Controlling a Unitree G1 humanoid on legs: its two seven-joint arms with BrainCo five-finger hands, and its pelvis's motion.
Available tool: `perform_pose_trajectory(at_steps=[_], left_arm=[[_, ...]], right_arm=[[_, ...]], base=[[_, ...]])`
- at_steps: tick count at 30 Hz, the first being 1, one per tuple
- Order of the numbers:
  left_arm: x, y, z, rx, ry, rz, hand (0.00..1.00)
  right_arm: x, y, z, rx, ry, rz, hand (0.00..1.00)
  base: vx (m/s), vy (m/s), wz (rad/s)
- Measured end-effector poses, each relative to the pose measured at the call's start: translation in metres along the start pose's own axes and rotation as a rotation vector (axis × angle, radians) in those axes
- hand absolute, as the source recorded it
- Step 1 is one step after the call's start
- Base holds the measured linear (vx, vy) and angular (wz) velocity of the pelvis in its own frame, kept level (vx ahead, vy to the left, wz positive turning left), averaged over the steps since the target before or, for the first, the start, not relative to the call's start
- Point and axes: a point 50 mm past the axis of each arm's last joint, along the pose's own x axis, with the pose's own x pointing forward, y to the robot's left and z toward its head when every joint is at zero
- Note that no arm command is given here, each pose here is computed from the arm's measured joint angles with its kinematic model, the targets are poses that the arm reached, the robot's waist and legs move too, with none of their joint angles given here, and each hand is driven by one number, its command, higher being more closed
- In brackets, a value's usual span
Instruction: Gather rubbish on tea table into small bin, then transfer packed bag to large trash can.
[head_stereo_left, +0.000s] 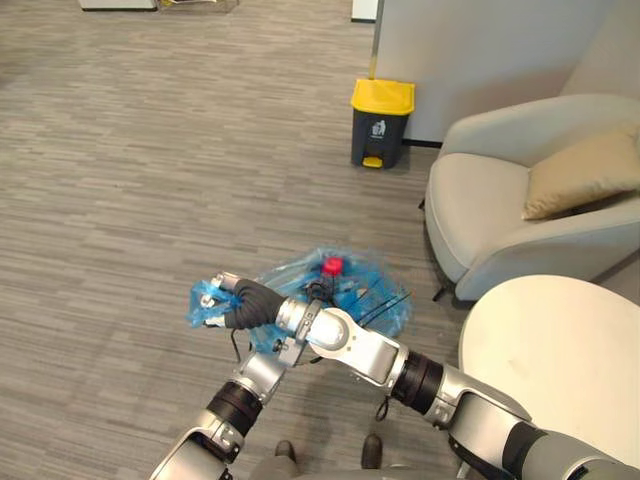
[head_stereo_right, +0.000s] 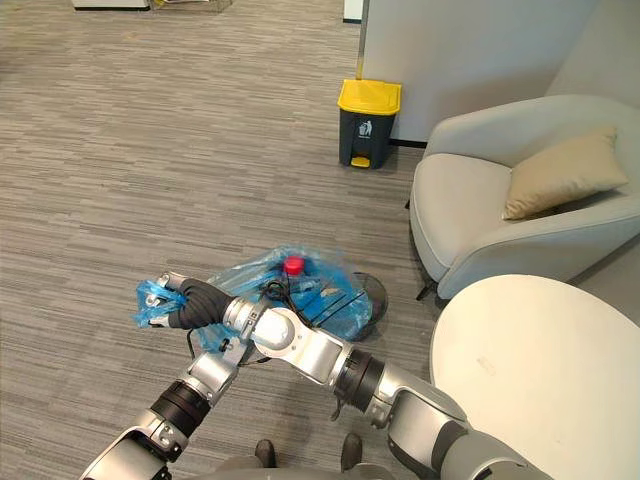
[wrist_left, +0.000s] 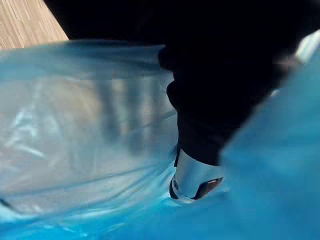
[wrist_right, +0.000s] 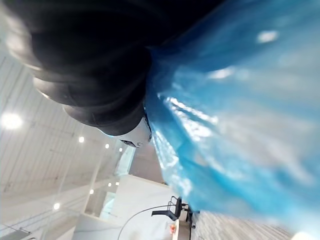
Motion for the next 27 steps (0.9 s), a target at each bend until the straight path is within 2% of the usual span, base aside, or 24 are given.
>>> perform_pose_trajectory(at_steps=[5, 6, 10, 15, 18, 24, 27], left_arm=[[0.0, 0.0, -0.002, -0.009, 0.01, -0.003, 1.0], [-0.001, 0.0, -0.004, -0.013, 0.017, 0.002, 1.0], [-0.005, 0.0, -0.009, -0.048, 0.043, 0.013, 1.0], [-0.025, 0.007, -0.032, -0.185, 0.157, 0.129, 1.0], [-0.035, 0.015, -0.043, -0.225, 0.204, 0.188, 1.0], [-0.086, 0.053, -0.078, -0.31, 0.345, 0.428, 1.0], [-0.105, 0.065, -0.089, -0.311, 0.394, 0.496, 1.0]], right_arm=[[-0.002, -0.001, -0.008, -0.008, 0.032, -0.004, 1.0], [-0.003, -0.001, -0.009, -0.015, 0.036, -0.008, 0.0], [-0.008, -0.001, -0.013, -0.006, 0.046, -0.031, 0.0], [-0.028, -0.021, -0.027, 0.005, 0.088, -0.184, 0.0], [-0.041, -0.034, -0.028, -0.051, 0.098, -0.251, 0.0], [-0.114, -0.074, -0.022, -0.241, 0.14, -0.525, 0.0], [-0.154, -0.088, -0.023, -0.328, 0.211, -0.655, 0.0]], base=[[-0.01, 0.013, -0.05], [-0.02, 0.016, -0.07], [-0.01, 0.006, -0.02], [0.0, 0.011, -0.03], [0.0, 0.0, 0.0], [0.0, 0.0, 0.0], [0.0, 0.0, 0.0]])
